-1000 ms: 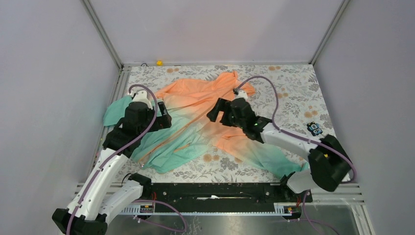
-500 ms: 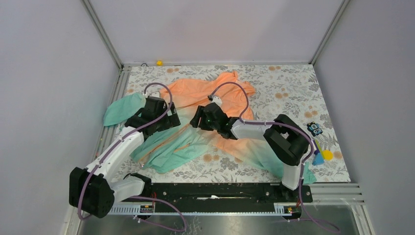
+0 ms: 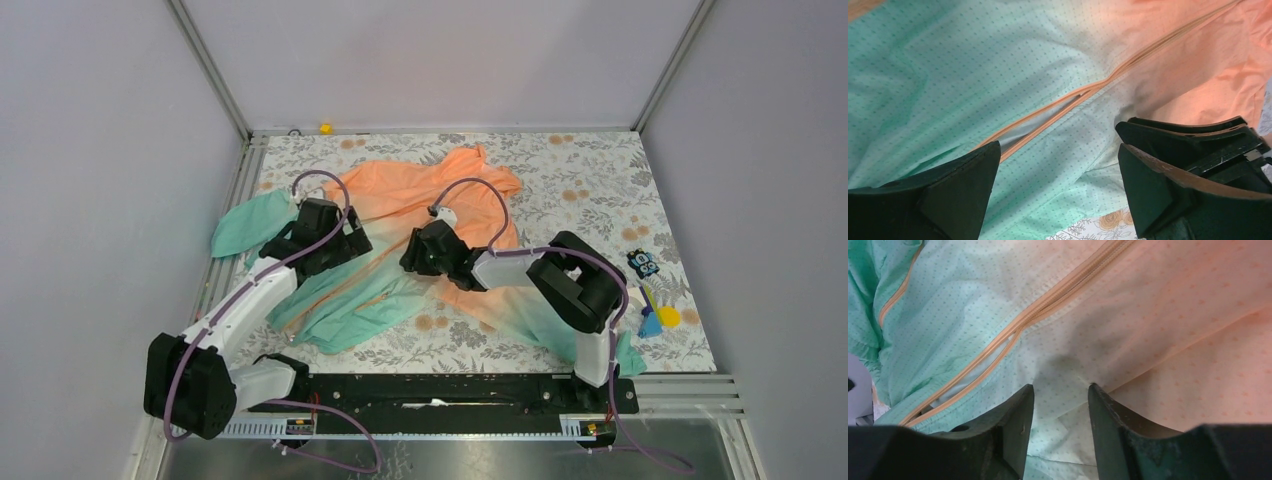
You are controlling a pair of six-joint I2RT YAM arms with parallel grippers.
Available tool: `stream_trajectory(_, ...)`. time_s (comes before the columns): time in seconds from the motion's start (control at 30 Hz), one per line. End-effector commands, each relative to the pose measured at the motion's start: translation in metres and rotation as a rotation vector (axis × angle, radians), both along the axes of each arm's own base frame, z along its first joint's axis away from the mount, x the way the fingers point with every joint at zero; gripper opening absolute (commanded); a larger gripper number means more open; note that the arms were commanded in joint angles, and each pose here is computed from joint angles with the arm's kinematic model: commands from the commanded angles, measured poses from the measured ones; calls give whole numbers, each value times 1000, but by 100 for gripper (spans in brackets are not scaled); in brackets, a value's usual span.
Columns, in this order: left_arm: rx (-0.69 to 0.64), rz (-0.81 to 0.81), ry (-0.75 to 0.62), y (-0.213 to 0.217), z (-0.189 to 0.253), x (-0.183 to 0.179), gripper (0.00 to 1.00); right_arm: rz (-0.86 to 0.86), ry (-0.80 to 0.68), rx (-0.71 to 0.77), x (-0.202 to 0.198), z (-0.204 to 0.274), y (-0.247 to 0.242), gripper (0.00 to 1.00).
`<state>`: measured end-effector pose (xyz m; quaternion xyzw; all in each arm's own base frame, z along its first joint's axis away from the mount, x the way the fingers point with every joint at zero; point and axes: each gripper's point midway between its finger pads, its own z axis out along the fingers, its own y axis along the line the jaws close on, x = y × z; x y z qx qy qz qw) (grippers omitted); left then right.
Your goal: Zip up the jacket
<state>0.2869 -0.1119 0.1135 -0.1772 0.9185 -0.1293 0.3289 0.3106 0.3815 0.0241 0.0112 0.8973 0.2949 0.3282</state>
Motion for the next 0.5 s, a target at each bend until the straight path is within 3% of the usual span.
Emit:
stream_trajectory(0.0,-62,46,-95,9,47,12,99,-93,34,-56,12,-29,-33,48)
stream_trajectory(0.07,-76,51,-93,17,56,10,99,-116,65,-40,16,-36,-42,43)
stream_trajectory(0.23,-23,54,-40,43,61,11,99,-111,45,-13,24,-30,-47,43)
stream_trajectory(0.47,-16,-32,118,47,18,24,99,-96,20,-16,41,-19,-52,47)
